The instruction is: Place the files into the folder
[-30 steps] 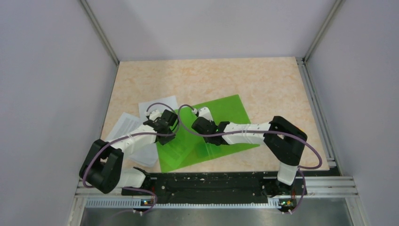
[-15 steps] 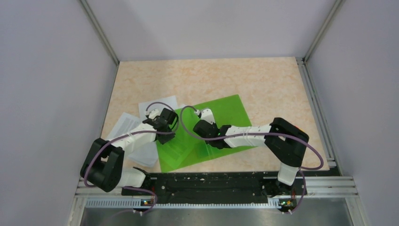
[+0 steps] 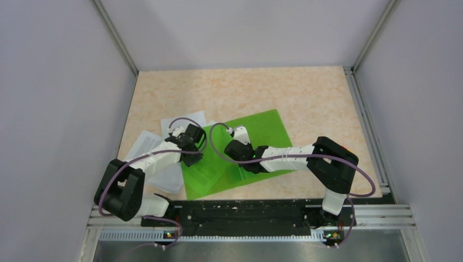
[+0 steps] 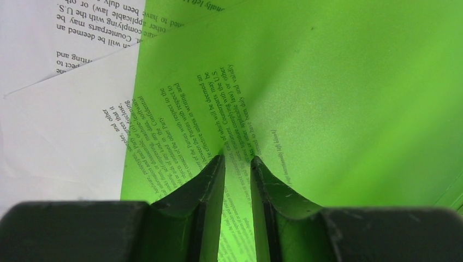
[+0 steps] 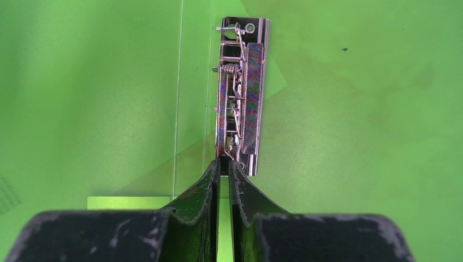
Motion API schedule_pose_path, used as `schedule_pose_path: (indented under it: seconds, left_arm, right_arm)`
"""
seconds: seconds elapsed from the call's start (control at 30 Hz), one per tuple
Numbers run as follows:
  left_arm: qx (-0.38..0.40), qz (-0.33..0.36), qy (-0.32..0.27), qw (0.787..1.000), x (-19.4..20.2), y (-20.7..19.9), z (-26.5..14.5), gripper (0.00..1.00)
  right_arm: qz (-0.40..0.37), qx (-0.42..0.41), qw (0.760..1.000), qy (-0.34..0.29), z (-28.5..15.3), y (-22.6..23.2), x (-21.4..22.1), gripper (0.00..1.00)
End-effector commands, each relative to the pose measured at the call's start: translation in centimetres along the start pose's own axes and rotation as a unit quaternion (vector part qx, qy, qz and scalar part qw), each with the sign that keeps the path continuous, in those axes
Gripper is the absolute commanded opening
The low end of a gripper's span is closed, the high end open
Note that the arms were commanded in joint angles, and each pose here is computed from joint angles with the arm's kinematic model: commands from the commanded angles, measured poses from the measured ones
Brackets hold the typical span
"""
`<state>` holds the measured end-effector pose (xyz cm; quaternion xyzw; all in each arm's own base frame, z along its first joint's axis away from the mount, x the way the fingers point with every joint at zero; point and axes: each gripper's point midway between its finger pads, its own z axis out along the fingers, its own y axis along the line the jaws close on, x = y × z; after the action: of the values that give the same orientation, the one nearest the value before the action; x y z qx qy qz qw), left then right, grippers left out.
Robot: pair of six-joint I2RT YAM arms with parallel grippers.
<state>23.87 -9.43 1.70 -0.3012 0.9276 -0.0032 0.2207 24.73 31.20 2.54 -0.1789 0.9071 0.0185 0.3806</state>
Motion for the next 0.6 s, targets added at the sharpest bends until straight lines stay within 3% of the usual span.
schedule_pose_path:
  seconds: [0.0,0.57]
  left_arm:
    - [-0.067,0.022,0.042,0.997,2.52,3.74,1.51,0.30]
    - [-0.072,0.024,0.042,0.996,2.42,3.93,1.56,0.29]
  right_arm:
    - [-0.073,0.072,0.990,0.093,-0.53,-4.83,6.02,0.08]
    - [-0.065,0.081,0.991,0.088,-1.14,-5.72,5.13,0.09]
